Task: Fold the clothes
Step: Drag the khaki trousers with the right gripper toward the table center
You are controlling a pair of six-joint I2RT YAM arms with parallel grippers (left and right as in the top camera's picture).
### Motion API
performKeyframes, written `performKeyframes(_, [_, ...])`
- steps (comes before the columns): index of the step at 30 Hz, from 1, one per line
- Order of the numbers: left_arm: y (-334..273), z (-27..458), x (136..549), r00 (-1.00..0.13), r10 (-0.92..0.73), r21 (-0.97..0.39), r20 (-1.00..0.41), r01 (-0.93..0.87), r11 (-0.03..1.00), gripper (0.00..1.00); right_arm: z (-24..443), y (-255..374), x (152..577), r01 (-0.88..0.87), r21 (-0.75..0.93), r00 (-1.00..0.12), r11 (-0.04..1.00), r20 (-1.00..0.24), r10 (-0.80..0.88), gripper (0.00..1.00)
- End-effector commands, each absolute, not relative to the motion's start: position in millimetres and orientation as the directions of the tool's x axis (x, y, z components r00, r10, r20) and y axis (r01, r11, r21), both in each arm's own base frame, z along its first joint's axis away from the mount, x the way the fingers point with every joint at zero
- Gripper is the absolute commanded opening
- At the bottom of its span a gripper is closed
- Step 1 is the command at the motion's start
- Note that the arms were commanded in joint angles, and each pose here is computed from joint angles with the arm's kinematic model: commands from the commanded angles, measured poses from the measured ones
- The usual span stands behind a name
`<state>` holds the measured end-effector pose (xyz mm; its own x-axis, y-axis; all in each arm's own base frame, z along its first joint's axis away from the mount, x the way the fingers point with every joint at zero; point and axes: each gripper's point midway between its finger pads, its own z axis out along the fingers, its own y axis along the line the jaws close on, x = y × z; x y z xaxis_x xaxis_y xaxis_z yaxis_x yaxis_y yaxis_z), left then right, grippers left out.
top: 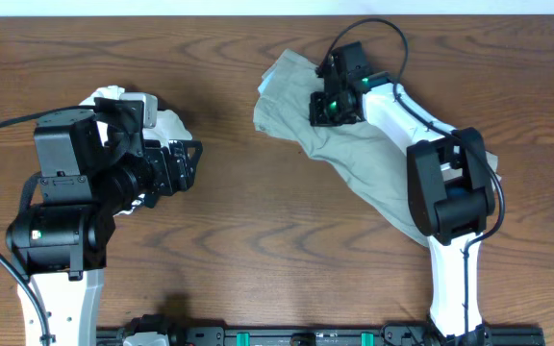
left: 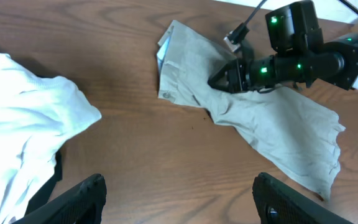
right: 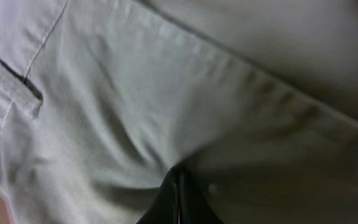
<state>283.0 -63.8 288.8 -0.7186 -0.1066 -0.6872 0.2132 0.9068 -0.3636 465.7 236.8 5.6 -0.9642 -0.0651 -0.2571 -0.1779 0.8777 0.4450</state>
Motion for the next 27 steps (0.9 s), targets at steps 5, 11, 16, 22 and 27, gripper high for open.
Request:
performKeyframes(5, [-65.4, 297.7, 283.6, -0.698, -0.087, -0.347, -0.71, 0.24, 0.907, 0.78, -31.6, 256.7, 350.2, -0.407, 0.32, -0.899, 0.855, 0.022, -0.437, 0.01])
performKeyframes(11, [-65.7, 297.5, 283.4, -0.699, -0.087, -0.349, -0.709, 0.24, 0.906, 0.87, -4.4, 226.7, 358.1, -0.441, 0.146, -0.895, 0.886, 0.004, -0.446, 0.01])
performKeyframes(16, [-65.6, 297.4, 283.6, -0.699, -0.087, -0.348, -0.709, 0.24, 0.906, 0.98, 63.1, 209.6, 404.1, -0.363, 0.268, -0.926, 0.892, -0.208, -0.314, 0.17])
performKeyframes(22, [-65.6, 278.7, 290.5, -0.752, -0.088, -0.368, -0.653, 0.213, 0.905, 0.99, 106.8, 148.3, 430.0, -0.164, 0.341, -0.963, 0.926, -0.257, -0.076, 0.41])
performKeyframes(27, [-82.6, 236.6, 305.5, -0.844, -0.023, -0.389, -0.536, 0.223, 0.894, 0.93, 101.8, 100.8, 420.9, -0.034, 0.336, -0.986, 0.941, -0.165, 0.023, 0.46])
